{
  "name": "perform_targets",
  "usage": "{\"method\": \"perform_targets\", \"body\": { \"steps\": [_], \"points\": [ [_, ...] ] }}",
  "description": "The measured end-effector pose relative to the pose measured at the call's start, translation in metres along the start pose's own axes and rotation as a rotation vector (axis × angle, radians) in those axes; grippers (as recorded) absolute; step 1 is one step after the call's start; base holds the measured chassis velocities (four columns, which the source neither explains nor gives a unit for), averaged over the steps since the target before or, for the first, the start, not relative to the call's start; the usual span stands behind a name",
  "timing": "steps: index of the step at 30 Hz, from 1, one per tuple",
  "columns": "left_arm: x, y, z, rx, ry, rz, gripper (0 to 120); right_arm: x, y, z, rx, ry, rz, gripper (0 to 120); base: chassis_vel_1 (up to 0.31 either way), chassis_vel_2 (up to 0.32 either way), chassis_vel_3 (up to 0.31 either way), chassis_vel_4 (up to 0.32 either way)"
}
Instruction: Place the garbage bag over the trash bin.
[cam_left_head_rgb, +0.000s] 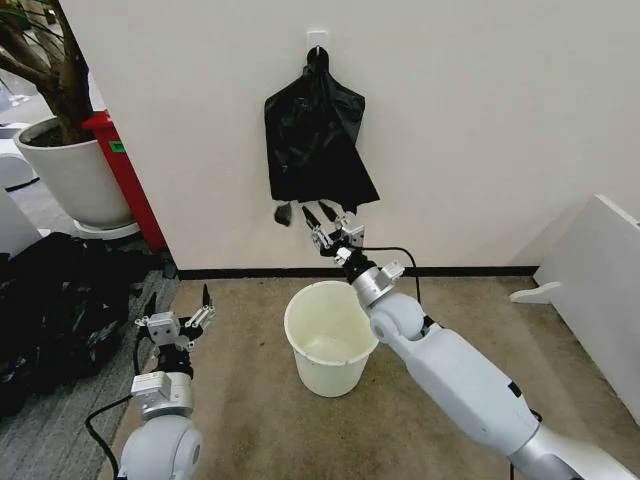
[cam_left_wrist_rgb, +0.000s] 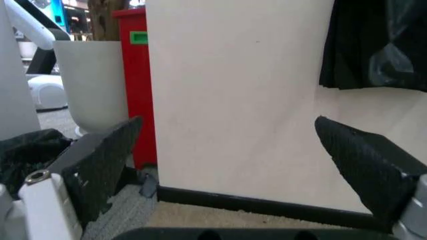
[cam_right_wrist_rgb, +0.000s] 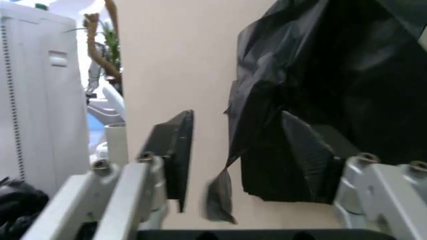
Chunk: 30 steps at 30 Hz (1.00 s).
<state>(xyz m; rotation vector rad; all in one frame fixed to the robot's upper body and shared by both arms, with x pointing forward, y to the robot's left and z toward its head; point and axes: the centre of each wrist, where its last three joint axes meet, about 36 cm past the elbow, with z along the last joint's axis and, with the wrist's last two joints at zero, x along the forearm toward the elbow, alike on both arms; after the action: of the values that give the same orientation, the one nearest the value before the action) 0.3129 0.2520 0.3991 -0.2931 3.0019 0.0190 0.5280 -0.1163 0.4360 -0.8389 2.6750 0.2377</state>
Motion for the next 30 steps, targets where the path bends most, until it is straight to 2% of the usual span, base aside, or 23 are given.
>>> {"method": "perform_targets", "body": {
  "steps": [4, 5, 11, 13, 19, 28, 30],
  "points": [
    [0.0, 0.001, 0.001, -0.005, 0.0, 0.001, 100, -0.025, 0.01, -0.003, -0.004, 0.047, 0.066, 71, 0.0, 0.0, 0.0, 0.0],
    [0.0, 0.001, 0.001, -0.005, 0.0, 0.001, 100, -0.025, 0.01, -0.003, -0.004, 0.047, 0.066, 71, 0.0, 0.0, 0.0, 0.0],
    [-0.002, 0.002, 0.002, -0.009, 0.002, -0.001, 100, -0.079, 0.021, -0.01, -0.04, 0.087, 0.149, 93, 0.0, 0.0, 0.0, 0.0],
    [-0.002, 0.003, 0.002, -0.01, 0.003, -0.003, 100, -0.088, 0.024, -0.013, -0.054, 0.096, 0.167, 90, 0.0, 0.0, 0.0, 0.0],
    [-0.005, 0.004, 0.003, -0.01, -0.001, -0.013, 100, -0.119, 0.038, -0.019, -0.114, 0.125, 0.2, 68, 0.0, 0.0, 0.0, 0.0],
    [-0.008, 0.0, 0.005, -0.004, 0.0, -0.011, 100, -0.126, 0.041, -0.009, -0.058, 0.212, 0.272, 33, 0.0, 0.0, 0.0, 0.0],
    [-0.008, 0.0, 0.005, -0.004, 0.0, -0.011, 100, -0.126, 0.041, -0.008, -0.057, 0.215, 0.278, 30, 0.0, 0.0, 0.0, 0.0]
  ]
}}
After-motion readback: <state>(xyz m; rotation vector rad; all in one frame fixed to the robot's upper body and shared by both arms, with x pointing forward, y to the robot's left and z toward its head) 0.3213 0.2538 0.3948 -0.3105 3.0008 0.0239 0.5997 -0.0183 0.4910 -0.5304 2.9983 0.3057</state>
